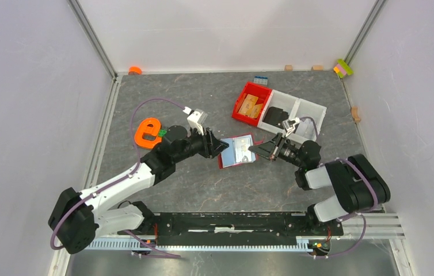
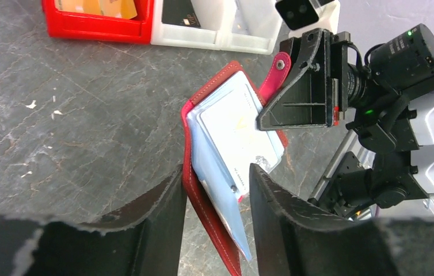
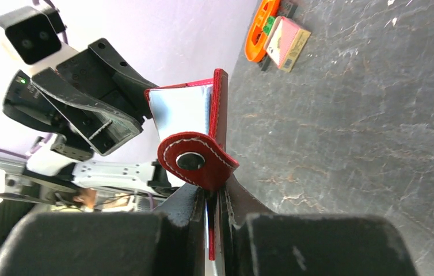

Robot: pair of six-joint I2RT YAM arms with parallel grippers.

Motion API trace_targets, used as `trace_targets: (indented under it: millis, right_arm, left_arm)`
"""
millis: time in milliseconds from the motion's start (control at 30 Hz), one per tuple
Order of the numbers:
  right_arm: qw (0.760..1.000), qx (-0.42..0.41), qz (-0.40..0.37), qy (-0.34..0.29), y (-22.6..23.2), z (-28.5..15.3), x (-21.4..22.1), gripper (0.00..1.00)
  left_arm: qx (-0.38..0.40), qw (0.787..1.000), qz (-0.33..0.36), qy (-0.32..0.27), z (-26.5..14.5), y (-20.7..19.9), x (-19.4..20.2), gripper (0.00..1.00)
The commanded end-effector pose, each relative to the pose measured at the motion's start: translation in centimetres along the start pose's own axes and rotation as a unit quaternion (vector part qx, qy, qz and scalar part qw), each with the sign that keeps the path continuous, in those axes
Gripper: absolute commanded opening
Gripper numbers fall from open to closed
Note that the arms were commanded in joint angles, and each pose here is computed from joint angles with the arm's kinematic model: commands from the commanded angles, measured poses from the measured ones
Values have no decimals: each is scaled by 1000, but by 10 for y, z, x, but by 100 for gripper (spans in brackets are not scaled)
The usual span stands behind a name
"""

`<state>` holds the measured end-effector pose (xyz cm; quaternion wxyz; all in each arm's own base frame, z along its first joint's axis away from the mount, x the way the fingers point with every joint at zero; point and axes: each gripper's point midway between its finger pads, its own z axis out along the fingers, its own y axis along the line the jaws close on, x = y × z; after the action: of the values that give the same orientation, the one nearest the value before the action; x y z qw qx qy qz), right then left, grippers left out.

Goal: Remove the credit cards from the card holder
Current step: Remove the credit card from the card holder.

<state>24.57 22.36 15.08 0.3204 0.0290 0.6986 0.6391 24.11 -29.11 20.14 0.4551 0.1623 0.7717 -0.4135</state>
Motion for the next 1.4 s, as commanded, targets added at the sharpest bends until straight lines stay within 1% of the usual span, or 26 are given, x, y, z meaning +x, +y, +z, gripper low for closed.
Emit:
trace_targets:
  millis: [0,67,167,233,333,400,467,600,733,933,1133,1233,1367]
  right_arm:
    - [995,-98,-1,-30,45,-6,-12,0]
    - [994,-102,8,-34,44,-6,-12,0]
    - [994,-105,11,-42,44,-6,-15,0]
    - [994,-97,10,-47,38,-3,-19,0]
    - [996,-79,4,-48,26,8,-28,0]
    - [996,-78,2,-48,23,14,-33,0]
    - [995,-84,1,-52,24,16,-36,0]
    - [994,-91,-7,-57,25,20,-42,0]
    - [995,-82,-15,-49,20,34,-46,0]
    - [995,-97,-16,-33,29,37,-36,0]
    - [991,-131,-18,-11,46,42,-23,0]
    - [990,-138,-17,-1,48,46,-18,0]
    - [988,-151,-18,8,53,49,-13,0]
  left_arm:
    - [-38,998,19,-49,-12,10,-20,53]
    - [-95,993,13,-75,-24,28,-27,58]
    - [-117,987,9,-111,-39,34,-38,62]
    - [-112,985,7,-128,-45,31,-43,65]
    - [-52,990,26,-131,-43,10,-44,65]
    - [8,993,34,-112,-35,-9,-37,62]
    - [37,995,33,-91,-25,-18,-30,60]
    - [62,997,16,-35,0,-21,-11,57]
    - [66,998,-4,1,17,-16,2,51]
    - [73,996,-51,28,30,-3,11,44]
    - [101,987,-120,30,33,12,10,43]
    - [111,983,-139,31,35,16,12,39]
    - [118,979,-161,46,39,20,17,39]
